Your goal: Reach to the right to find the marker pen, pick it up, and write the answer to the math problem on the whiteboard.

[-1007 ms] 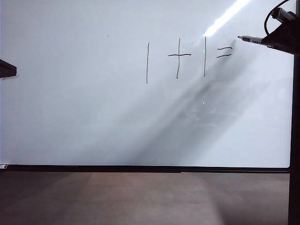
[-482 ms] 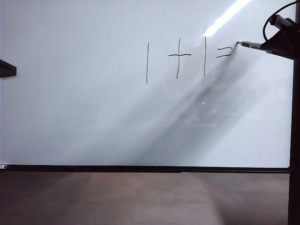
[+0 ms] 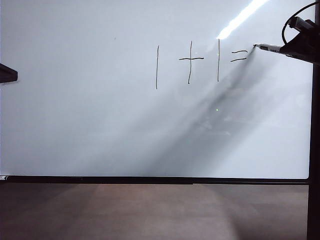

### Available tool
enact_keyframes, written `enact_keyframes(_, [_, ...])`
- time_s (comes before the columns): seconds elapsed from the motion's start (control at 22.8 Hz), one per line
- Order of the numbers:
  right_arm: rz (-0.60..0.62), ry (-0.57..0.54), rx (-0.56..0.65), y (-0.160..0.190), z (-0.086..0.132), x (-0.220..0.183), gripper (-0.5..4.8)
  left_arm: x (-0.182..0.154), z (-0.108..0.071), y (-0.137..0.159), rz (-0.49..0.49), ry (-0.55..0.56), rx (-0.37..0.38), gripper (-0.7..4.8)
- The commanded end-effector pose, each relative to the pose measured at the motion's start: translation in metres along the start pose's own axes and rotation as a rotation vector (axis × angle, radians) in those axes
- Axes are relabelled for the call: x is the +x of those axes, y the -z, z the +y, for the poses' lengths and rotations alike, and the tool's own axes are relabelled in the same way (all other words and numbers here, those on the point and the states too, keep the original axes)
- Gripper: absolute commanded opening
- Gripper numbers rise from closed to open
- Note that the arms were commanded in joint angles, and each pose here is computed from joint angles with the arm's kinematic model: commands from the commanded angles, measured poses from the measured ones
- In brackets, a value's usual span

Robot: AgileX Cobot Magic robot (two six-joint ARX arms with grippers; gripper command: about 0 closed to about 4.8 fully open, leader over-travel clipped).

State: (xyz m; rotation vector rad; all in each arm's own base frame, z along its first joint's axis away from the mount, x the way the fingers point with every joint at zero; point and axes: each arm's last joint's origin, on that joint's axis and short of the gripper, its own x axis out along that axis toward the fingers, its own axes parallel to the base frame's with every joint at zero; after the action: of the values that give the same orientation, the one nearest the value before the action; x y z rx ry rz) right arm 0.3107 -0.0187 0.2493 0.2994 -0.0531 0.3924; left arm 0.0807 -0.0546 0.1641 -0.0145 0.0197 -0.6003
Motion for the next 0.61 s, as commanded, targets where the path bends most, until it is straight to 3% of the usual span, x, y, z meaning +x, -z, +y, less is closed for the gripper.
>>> enact_keyframes(0.04, [-0.024,0.035,-0.013,-0.005,-0.007,-0.004,-0.09,0.000,0.000,-0.001,-0.012,-0.002,0.001,-0.04])
enact_keyframes(0.61, [-0.007,0.084,-0.003,-0.004,-0.022,-0.010,-0.09,0.000,0.000,-0.001,-0.012,-0.002,0.001,-0.05])
